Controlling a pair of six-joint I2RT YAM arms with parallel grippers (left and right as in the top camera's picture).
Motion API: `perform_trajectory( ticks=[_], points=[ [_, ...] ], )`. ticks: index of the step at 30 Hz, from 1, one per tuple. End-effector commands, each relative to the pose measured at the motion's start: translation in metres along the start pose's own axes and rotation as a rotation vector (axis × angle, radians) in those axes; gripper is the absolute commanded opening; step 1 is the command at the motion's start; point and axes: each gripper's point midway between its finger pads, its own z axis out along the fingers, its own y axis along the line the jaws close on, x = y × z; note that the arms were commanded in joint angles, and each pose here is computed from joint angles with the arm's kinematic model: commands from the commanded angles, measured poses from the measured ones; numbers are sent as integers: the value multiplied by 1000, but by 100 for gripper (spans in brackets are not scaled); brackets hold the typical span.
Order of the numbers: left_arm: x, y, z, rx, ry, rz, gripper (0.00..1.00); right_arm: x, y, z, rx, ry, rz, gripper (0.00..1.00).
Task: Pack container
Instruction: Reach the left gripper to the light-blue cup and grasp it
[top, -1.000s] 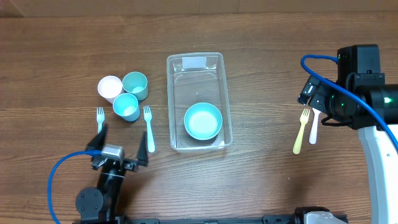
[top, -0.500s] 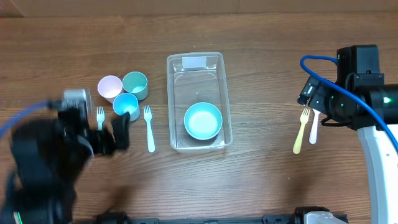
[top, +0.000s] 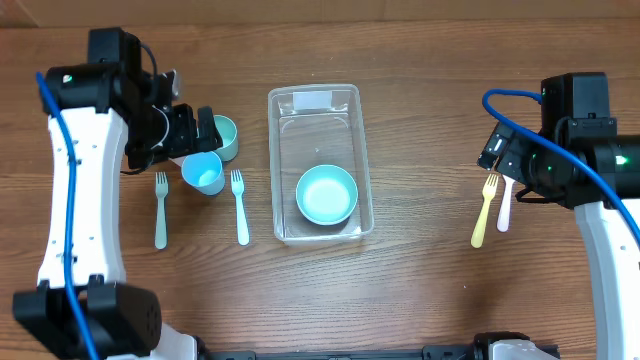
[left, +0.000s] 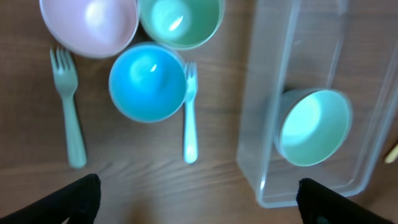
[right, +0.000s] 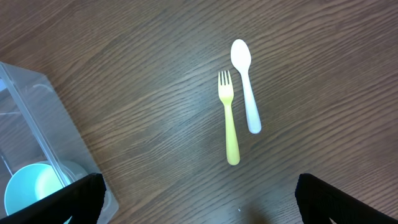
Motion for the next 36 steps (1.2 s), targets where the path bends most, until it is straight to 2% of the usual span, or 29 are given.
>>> perform_trajectory(
  ticks=[1,5,8,10,14,18,22,26,29,33,36],
  points=[
    [-1,32,5,-182,25,-99,91,-3,-1,-3,-3,-13,6,100],
    [-6,41,3,-237,-9,-214,88,-3,-1,-3,-3,-13,6,100],
    [-13,48,6,-276,-44,-212,82,-3,-1,-3,-3,-14,6,100],
    [-14,52,16,-281,-43,-211,82,-3,-1,-3,-3,-13,6,100],
    [-1,62,47,-287,-42,-212,80,-3,-1,-3,-3,-14,6,100],
    [13,66,68,-245,-148,-208,81,-3,-1,-3,-3,-13,6,100],
    [16,65,64,-228,-223,-198,83,-3,-1,-3,-3,-13,6,100],
    [7,64,67,-223,-246,-196,73,-3,-1,-3,-3,-13,6,100],
    [0,66,68,-214,-276,-261,55,-3,-1,-3,-3,-13,6,100],
    [-4,64,67,-200,-297,-297,52,-3,-1,-3,-3,-14,6,100],
    [-4,65,70,-204,-292,-297,46,-3,-1,-3,-3,-13,6,100]
  ],
)
